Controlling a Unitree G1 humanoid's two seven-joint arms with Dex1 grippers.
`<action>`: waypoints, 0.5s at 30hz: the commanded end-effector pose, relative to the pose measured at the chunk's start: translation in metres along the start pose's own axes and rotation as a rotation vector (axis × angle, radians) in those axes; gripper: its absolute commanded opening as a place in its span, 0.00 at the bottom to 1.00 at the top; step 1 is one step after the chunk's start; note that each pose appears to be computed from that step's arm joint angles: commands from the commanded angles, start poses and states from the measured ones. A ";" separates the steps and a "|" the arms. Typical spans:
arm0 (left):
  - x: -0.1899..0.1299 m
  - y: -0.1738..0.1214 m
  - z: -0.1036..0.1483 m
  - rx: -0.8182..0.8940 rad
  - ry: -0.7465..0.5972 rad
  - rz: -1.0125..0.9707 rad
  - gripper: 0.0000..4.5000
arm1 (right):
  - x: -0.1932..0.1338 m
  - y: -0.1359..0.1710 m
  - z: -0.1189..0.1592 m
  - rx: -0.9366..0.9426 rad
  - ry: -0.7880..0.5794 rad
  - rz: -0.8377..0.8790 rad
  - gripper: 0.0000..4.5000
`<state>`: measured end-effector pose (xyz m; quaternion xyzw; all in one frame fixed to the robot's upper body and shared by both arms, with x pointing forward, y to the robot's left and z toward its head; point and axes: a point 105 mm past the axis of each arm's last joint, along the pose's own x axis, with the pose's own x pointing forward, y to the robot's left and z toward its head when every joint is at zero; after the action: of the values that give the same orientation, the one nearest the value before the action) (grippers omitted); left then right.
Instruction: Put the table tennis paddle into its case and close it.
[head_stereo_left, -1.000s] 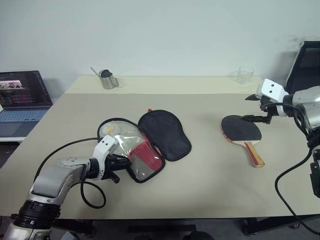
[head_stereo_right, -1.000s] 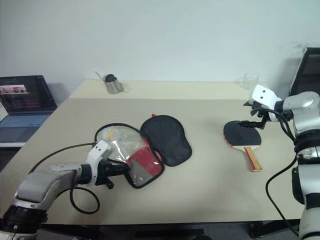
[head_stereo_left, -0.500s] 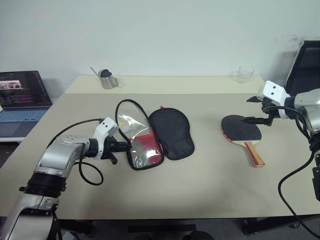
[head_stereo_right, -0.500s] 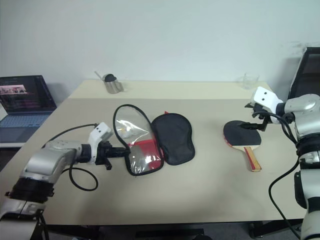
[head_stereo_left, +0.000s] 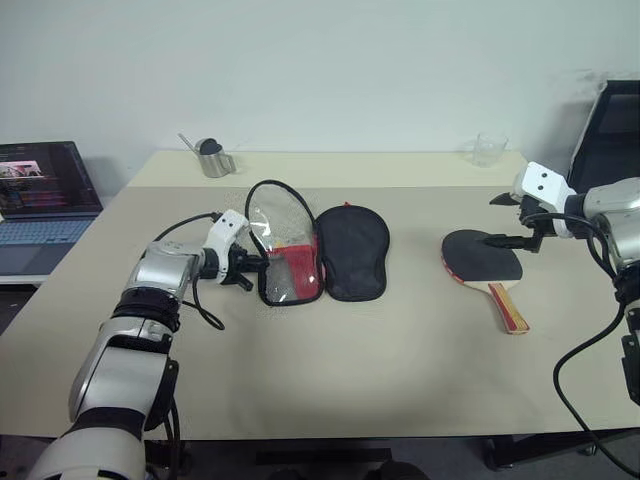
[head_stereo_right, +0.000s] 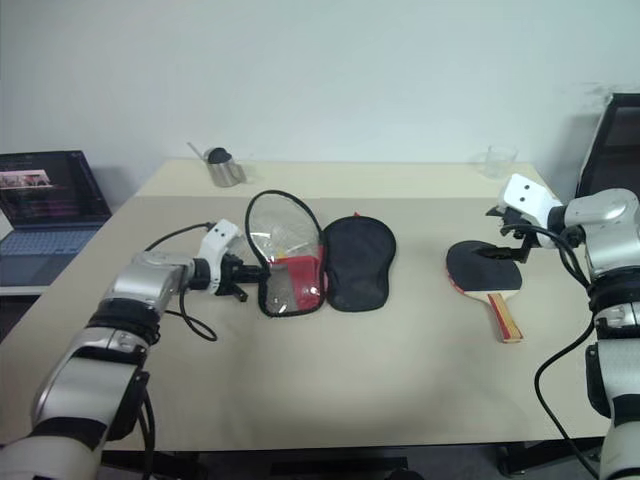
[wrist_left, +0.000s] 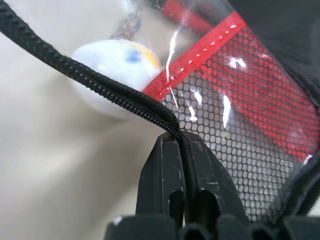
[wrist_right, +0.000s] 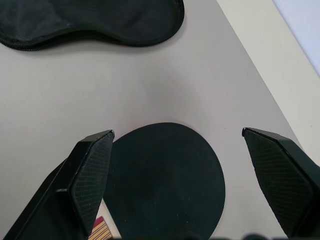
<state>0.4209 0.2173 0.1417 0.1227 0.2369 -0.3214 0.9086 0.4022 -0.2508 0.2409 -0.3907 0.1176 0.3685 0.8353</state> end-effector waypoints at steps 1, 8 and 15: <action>-0.003 -0.006 0.015 0.047 -0.039 -0.052 0.01 | -0.010 -0.007 0.009 -0.012 -0.036 -0.040 1.00; -0.010 -0.017 -0.002 0.053 0.012 -0.080 0.01 | -0.007 -0.002 0.007 -0.004 -0.030 -0.015 1.00; -0.023 -0.019 -0.014 0.065 0.055 -0.040 0.21 | 0.002 0.002 0.007 -0.012 -0.015 0.002 1.00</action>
<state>0.3868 0.2133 0.1252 0.1489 0.2743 -0.3573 0.8803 0.4019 -0.2457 0.2323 -0.3851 0.1282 0.3764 0.8328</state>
